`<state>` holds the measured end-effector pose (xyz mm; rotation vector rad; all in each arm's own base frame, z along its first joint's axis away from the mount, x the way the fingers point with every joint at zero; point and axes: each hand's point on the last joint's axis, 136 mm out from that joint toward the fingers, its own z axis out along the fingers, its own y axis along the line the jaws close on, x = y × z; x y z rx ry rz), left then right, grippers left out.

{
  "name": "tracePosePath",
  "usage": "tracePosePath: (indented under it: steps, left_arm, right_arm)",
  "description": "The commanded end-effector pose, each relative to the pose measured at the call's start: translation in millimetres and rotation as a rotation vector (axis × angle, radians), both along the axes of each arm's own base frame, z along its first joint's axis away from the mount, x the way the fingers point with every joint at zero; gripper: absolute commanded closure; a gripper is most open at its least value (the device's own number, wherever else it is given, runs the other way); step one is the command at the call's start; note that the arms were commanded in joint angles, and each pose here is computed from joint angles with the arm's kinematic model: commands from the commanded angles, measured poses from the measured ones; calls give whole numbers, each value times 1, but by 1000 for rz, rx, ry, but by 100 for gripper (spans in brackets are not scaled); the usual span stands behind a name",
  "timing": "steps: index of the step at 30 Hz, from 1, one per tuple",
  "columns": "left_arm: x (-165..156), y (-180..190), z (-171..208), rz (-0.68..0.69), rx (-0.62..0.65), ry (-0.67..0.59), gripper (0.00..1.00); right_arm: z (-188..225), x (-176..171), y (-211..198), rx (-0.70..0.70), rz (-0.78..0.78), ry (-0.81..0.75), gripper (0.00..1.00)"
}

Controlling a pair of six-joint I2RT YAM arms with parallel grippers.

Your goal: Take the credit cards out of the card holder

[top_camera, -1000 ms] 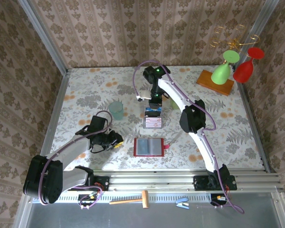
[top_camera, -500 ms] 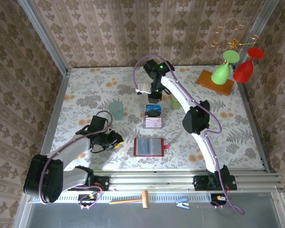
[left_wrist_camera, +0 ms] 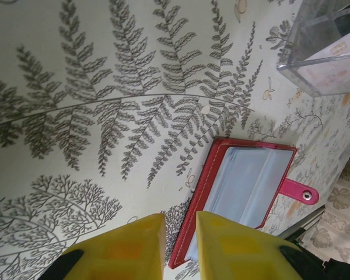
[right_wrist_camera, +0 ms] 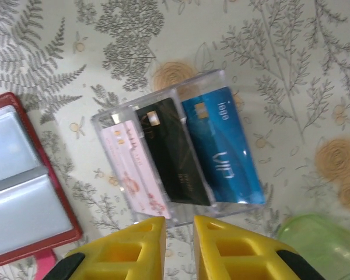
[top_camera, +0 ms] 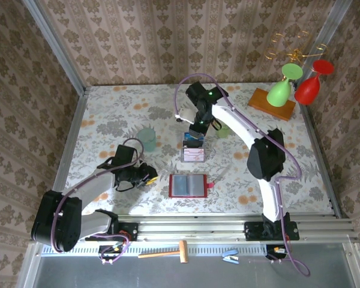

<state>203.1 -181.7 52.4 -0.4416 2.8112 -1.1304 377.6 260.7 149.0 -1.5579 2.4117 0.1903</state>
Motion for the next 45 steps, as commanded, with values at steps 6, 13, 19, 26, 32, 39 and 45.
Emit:
tracePosePath:
  steps: [6, 13, 19, 26, 32, 39, 45]
  left_arm:
    - [0, -21, 6, -73, -40, -46, 77]
    - [-10, -44, 2, -146, -32, -48, 76]
    - [-19, -51, -8, -167, -9, -29, 75]
    - [-27, -59, -12, -181, -19, -22, 75]
    - [-32, -63, -18, -193, -14, -8, 75]
    - [-40, -61, -27, -195, -4, 18, 75]
    - [-46, -63, -29, -199, -7, 30, 75]
  right_arm:
    - [23, -36, 28, 252, -266, -27, 78]
    - [19, -72, 31, 392, -458, 39, 78]
    - [14, -92, 35, 476, -573, 100, 77]
    - [6, -107, 44, 501, -620, 148, 78]
    - [-9, -114, 43, 481, -712, 184, 77]
    - [-24, -122, 45, 508, -815, 239, 79]
    - [-43, -131, 40, 463, -910, 308, 79]
